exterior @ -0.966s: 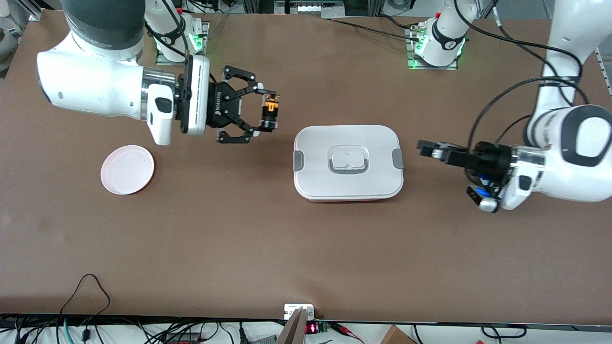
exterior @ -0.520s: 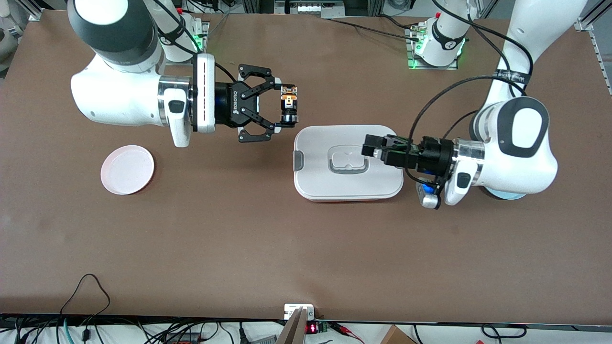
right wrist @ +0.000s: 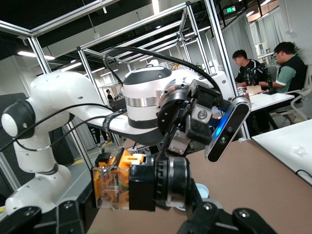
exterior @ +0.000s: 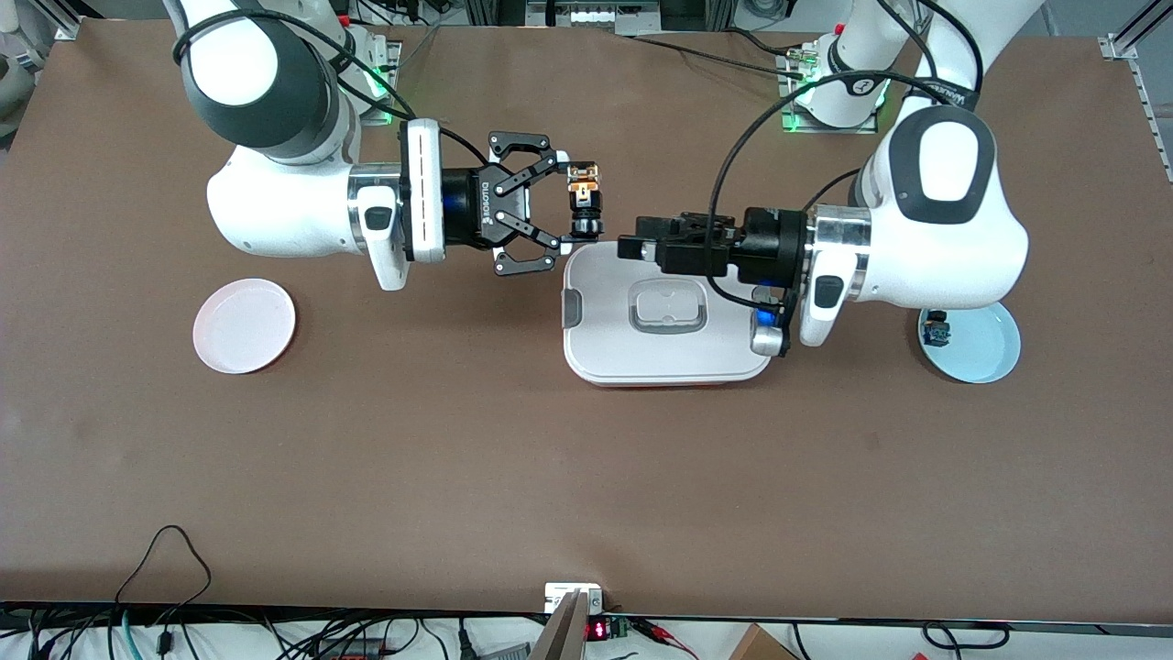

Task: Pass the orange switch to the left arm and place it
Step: 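Carry the switch above the box toward the left gripper, then grasp the switch with the left gripper and open the right gripper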

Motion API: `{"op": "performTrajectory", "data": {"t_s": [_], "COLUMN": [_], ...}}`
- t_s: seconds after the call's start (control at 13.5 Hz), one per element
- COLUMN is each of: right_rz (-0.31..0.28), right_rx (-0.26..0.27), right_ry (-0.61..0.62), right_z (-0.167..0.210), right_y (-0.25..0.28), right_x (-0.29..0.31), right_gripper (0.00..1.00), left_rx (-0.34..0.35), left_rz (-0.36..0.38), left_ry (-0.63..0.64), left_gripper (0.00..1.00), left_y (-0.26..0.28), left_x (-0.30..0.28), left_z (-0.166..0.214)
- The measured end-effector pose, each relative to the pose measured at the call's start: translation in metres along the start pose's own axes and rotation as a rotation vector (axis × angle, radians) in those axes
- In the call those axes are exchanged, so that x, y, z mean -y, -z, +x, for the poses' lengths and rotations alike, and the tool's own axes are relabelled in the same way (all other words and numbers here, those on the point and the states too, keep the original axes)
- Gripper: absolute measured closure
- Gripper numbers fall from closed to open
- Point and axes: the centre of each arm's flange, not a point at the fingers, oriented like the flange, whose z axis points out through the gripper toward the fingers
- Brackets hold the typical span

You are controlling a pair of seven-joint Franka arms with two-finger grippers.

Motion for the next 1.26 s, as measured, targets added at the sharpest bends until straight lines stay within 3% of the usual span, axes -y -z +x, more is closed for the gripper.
{"op": "performTrajectory", "data": {"t_s": [0.59, 0.74, 0.89, 0.97, 1.04, 1.19, 1.26], "right_rz": [-0.03, -0.03, -0.031, -0.032, -0.032, -0.031, -0.031], "right_rx": [0.014, 0.017, 0.017, 0.017, 0.017, 0.015, 0.016], "right_ry": [0.015, 0.015, 0.015, 0.015, 0.015, 0.008, 0.008], "right_z": [-0.005, -0.007, -0.007, -0.007, -0.007, -0.008, -0.008], "right_y": [-0.016, -0.019, -0.018, -0.018, -0.018, -0.019, -0.019], "right_x": [0.005, 0.006, 0.006, 0.006, 0.006, 0.006, 0.006], "right_gripper": [0.28, 0.28, 0.28, 0.28, 0.28, 0.28, 0.28], "left_rx": [-0.006, -0.004, -0.004, -0.004, -0.004, -0.003, -0.002], "left_rz": [0.003, 0.004, 0.005, 0.007, 0.008, 0.011, 0.012], "left_ry": [-0.011, -0.011, -0.008, -0.004, 0.0, -0.011, -0.017], "left_gripper": [0.0, 0.06, 0.26, 0.26, 0.33, 0.56, 0.57], "left_y": [-0.018, -0.019, -0.019, -0.02, -0.02, -0.021, -0.022], "left_x": [-0.01, -0.01, -0.009, -0.007, -0.005, -0.003, -0.003], "left_z": [-0.023, -0.025, -0.024, -0.023, -0.021, -0.021, -0.021]}}
